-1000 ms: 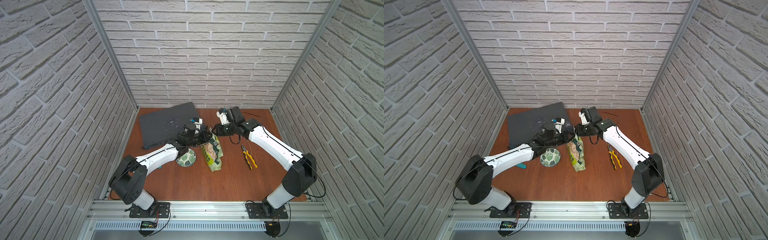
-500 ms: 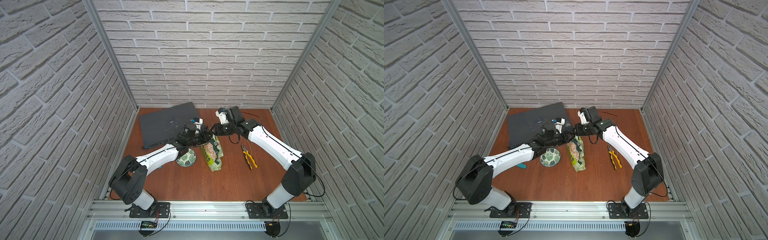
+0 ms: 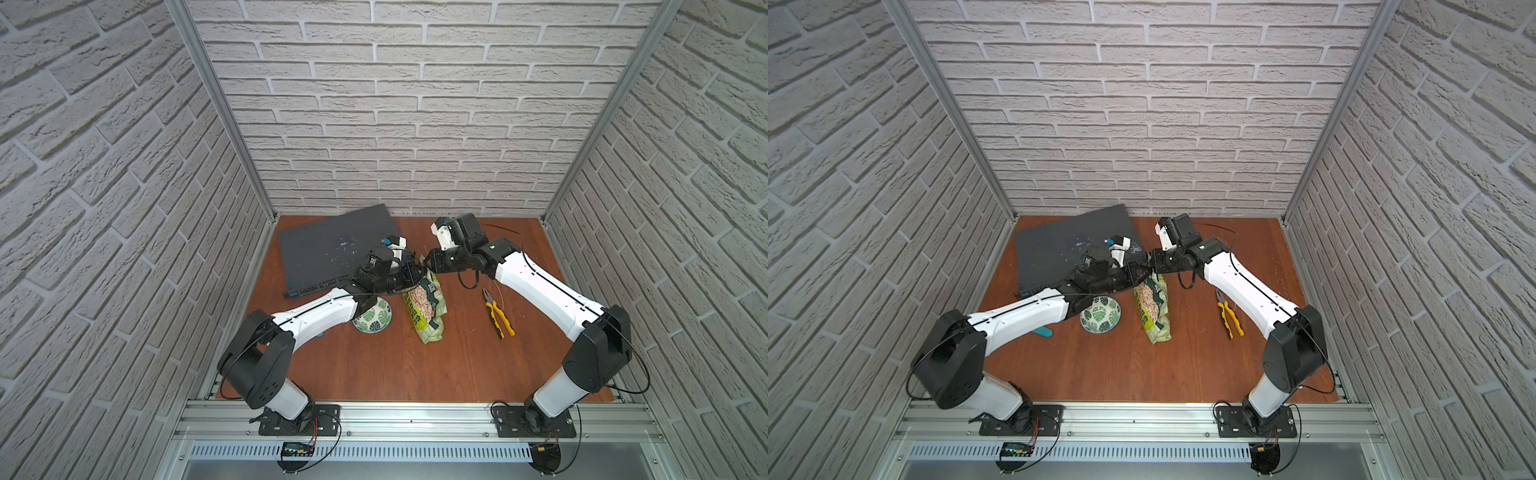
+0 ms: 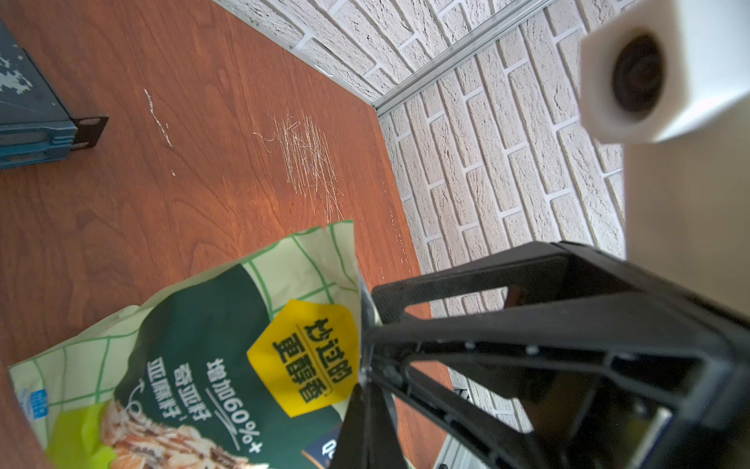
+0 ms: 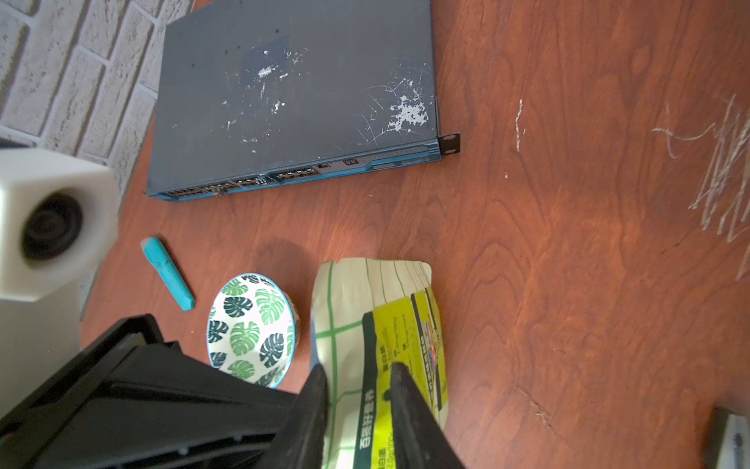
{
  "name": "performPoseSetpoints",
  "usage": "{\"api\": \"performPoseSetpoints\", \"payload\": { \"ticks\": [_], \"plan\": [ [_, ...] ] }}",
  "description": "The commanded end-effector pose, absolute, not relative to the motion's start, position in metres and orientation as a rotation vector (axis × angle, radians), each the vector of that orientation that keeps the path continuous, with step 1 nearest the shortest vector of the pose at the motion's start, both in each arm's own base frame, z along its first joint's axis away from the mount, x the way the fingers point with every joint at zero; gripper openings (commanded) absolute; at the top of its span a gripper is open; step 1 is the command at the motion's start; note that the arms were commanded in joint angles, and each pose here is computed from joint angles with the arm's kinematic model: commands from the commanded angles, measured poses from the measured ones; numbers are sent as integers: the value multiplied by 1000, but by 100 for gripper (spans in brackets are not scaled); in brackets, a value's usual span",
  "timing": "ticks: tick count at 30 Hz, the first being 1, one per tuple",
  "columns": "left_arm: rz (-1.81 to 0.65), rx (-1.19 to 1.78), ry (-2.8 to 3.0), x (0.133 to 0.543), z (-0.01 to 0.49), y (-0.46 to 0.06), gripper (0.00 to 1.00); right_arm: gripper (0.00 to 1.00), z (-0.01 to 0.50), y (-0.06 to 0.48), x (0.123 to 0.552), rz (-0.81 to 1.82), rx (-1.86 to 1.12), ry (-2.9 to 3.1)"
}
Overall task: Pour the oats into the breakfast bowl
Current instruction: Open the oats bag at the center of the board.
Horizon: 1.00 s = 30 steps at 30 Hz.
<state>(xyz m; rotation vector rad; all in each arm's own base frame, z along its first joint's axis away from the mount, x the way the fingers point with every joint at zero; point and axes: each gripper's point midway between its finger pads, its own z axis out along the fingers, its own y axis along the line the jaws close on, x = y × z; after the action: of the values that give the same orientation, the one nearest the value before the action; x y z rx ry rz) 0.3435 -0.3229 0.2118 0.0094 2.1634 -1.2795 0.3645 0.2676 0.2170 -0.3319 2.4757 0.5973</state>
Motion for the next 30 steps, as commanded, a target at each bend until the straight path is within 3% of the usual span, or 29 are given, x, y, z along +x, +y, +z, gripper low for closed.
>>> {"api": "performPoseSetpoints", "payload": {
  "ticks": [1, 8, 14, 25, 30],
  "plan": [
    [-1298, 55, 2128, 344, 224, -332, 0, 26, 219, 251, 366, 465, -341, 2485],
    [-1287, 44, 2125, 346, 225, -331, 0, 18, 223, 247, 360, 413, -390, 2502],
    [-1276, 35, 2128, 347, 223, -330, 0, 18, 226, 250, 349, 401, -460, 2528],
    [-1282, 40, 2125, 348, 225, -331, 0, 21, 225, 256, 334, 405, -519, 2559],
    [-1284, 40, 2126, 348, 224, -331, 0, 32, 246, 271, 340, 539, -456, 2466]
  ]
}}
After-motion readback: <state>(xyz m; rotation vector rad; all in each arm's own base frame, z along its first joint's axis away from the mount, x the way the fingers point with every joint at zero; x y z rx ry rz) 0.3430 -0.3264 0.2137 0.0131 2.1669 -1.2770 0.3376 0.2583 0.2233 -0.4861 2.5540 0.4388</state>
